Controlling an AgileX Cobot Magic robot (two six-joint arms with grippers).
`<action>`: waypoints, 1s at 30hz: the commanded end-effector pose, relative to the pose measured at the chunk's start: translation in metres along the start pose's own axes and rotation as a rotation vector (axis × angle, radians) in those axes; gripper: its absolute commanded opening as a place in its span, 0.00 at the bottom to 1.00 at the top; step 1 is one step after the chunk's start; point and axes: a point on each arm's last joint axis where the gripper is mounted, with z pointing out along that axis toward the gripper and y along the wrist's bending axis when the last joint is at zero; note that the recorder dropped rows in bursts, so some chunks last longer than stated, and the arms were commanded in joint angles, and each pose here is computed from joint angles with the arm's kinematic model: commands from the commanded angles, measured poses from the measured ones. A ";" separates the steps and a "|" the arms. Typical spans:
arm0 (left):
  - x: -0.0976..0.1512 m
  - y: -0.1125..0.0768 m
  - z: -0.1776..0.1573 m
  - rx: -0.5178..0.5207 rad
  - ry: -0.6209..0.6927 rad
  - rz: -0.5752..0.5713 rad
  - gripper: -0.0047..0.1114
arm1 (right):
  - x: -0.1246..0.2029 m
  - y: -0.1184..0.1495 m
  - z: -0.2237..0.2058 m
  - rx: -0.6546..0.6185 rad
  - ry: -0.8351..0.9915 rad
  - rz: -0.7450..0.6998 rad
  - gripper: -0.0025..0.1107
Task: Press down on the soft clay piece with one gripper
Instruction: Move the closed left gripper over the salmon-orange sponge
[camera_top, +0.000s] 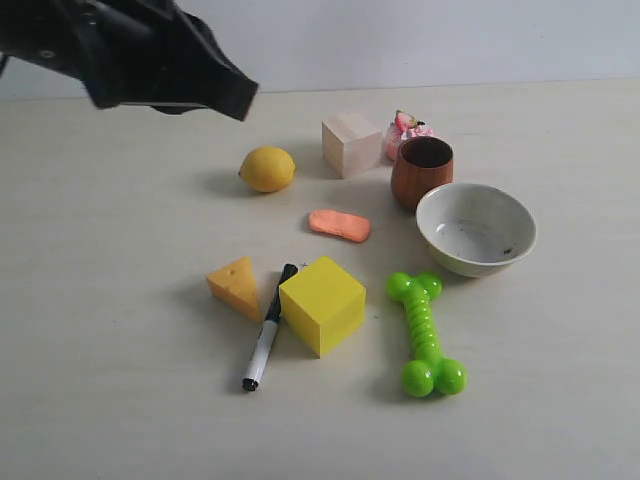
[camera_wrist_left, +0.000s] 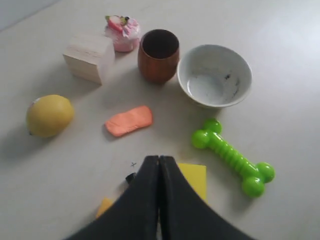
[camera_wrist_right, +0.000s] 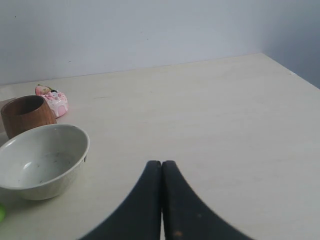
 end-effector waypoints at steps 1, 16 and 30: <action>-0.010 -0.012 0.035 0.044 0.078 -0.021 0.04 | 0.001 0.000 0.000 0.005 -0.008 0.000 0.02; -0.019 -0.013 0.139 0.041 0.269 0.019 0.04 | 0.001 0.000 0.000 0.005 -0.005 0.000 0.02; -0.013 -0.001 0.209 -0.005 0.361 0.090 0.04 | 0.001 0.000 0.000 0.005 -0.005 0.000 0.02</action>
